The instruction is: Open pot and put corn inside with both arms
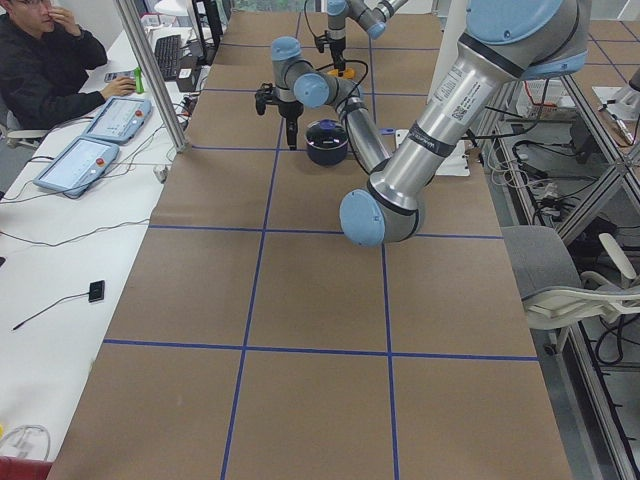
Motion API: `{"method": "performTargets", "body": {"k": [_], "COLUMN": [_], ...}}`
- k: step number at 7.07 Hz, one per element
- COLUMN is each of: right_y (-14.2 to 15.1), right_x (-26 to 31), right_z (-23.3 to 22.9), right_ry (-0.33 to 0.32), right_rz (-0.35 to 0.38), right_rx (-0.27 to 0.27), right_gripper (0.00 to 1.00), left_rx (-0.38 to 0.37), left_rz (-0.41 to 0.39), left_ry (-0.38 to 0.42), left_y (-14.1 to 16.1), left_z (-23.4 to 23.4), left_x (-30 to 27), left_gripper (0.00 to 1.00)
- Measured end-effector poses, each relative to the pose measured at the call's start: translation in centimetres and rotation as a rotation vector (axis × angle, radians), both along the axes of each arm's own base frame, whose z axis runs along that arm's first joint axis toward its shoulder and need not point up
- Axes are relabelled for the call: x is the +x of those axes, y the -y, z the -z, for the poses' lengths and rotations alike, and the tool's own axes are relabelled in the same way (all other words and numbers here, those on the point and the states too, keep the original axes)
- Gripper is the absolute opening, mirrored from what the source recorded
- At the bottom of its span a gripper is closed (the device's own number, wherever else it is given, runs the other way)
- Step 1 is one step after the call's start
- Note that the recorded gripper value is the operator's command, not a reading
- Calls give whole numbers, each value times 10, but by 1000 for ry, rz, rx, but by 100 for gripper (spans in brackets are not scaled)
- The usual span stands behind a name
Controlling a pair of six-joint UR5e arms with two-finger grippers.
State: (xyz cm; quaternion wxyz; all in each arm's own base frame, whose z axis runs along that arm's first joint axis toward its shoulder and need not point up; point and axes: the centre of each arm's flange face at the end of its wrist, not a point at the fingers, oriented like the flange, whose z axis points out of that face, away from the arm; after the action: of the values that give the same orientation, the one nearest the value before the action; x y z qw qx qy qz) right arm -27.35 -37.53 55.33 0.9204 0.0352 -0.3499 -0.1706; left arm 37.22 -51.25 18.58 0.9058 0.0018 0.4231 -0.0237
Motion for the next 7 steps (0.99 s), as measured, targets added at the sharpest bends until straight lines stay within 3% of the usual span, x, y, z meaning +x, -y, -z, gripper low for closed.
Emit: {"method": "performTargets", "body": {"k": [1, 2, 4, 7], "right_y": [-1, -1, -1, 1], "right_x": [-2, -3, -5, -4], "right_z": [0, 1, 5, 15], "right_ry": [1, 2, 10, 41], "right_rz": [4, 7, 11, 17], "right_rx": [0, 0, 2, -12], "right_gripper": [53, 48, 26, 28], "left_rx": [0, -1, 0, 4], "left_rz": [0, 0, 0, 0], "left_ry": [0, 1, 0, -4], "left_y": [0, 0, 0, 0], "left_z": [0, 0, 0, 3], "left_x": [0, 0, 0, 0], "left_gripper": [99, 99, 99, 99]}}
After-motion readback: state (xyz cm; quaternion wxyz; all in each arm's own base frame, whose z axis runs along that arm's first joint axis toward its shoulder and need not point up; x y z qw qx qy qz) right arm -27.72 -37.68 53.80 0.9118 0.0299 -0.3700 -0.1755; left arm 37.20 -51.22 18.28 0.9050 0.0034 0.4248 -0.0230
